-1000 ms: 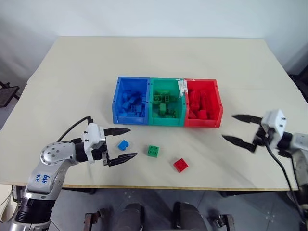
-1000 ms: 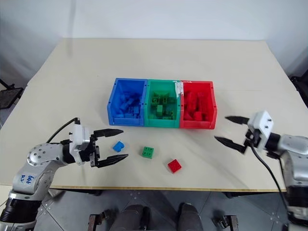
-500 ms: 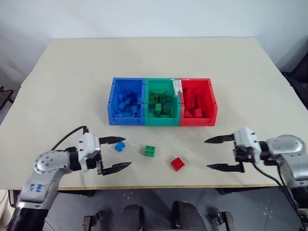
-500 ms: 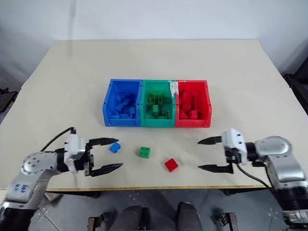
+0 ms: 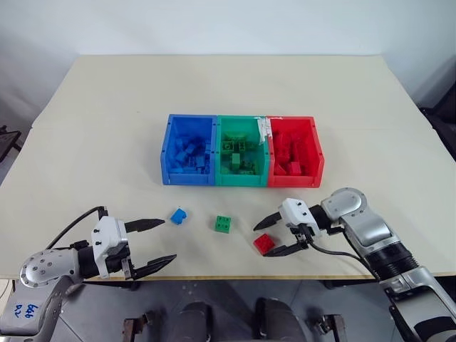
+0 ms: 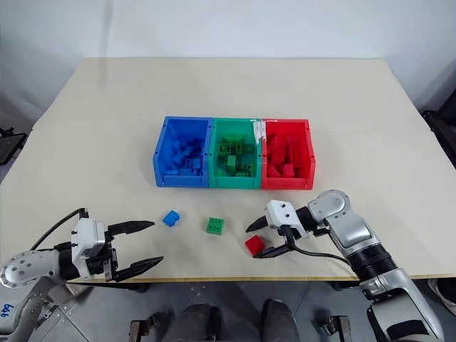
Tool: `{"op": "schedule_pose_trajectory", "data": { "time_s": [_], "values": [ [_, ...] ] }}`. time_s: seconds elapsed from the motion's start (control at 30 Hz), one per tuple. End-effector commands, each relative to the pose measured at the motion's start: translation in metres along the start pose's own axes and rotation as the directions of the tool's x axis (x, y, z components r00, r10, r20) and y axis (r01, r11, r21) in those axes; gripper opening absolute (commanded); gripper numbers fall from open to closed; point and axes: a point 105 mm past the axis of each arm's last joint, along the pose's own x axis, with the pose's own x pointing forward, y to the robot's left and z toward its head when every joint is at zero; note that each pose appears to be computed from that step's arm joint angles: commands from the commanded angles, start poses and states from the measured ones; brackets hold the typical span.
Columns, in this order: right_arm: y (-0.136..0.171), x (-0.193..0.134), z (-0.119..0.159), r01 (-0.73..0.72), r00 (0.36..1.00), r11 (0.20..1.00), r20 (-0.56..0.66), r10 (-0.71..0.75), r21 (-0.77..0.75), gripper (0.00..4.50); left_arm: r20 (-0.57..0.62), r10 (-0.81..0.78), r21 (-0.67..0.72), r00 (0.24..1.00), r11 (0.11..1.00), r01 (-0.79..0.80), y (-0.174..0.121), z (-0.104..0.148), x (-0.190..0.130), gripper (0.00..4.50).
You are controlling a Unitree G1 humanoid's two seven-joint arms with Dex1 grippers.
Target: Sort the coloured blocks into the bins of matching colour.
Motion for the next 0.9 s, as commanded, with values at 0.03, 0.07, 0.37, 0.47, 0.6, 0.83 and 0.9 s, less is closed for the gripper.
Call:
{"op": "schedule_pose_trajectory", "data": {
  "time_s": [0.03, 0.07, 0.37, 0.47, 0.6, 0.83, 0.9],
  "values": [
    [0.005, -0.011, 0.003, -0.02, 0.999, 1.0, 0.027, 0.02, -0.016, 1.85, 0.03, -0.002, 0.035, 1.0, 0.999, 0.001, 0.0, 0.012, -0.001, 4.5],
    [0.005, -0.015, 0.004, 0.002, 0.999, 1.0, 0.046, -0.001, -0.017, 1.52, 0.033, -0.003, 0.037, 0.999, 0.999, 0.002, 0.0, 0.012, 0.0, 4.5],
    [-0.042, -0.086, 0.039, 0.454, 0.825, 0.874, 0.287, -0.487, 0.177, 1.48, 0.199, 0.067, 0.093, 0.978, 0.992, -0.087, 0.019, 0.051, 0.016, 4.5],
    [-0.069, -0.115, 0.039, 0.639, 0.702, 0.75, 0.269, -0.66, 0.17, 1.48, 0.199, 0.06, 0.097, 0.978, 0.992, -0.081, 0.02, 0.053, 0.022, 4.5],
    [-0.098, -0.133, 0.035, 0.761, 0.588, 0.627, 0.233, -0.775, 0.168, 1.48, 0.187, 0.045, 0.075, 0.981, 0.995, -0.06, 0.022, 0.052, 0.025, 4.5],
    [-0.112, -0.138, 0.042, 0.789, 0.547, 0.594, 0.259, -0.796, 0.158, 3.08, 0.173, 0.07, 0.074, 0.982, 0.994, -0.084, 0.026, 0.048, 0.025, 4.5],
    [-0.105, -0.14, 0.05, 0.778, 0.558, 0.615, 0.305, -0.772, 0.131, 3.76, 0.175, 0.105, 0.08, 0.979, 0.99, -0.12, 0.031, 0.047, 0.02, 4.5]
  ]
}}
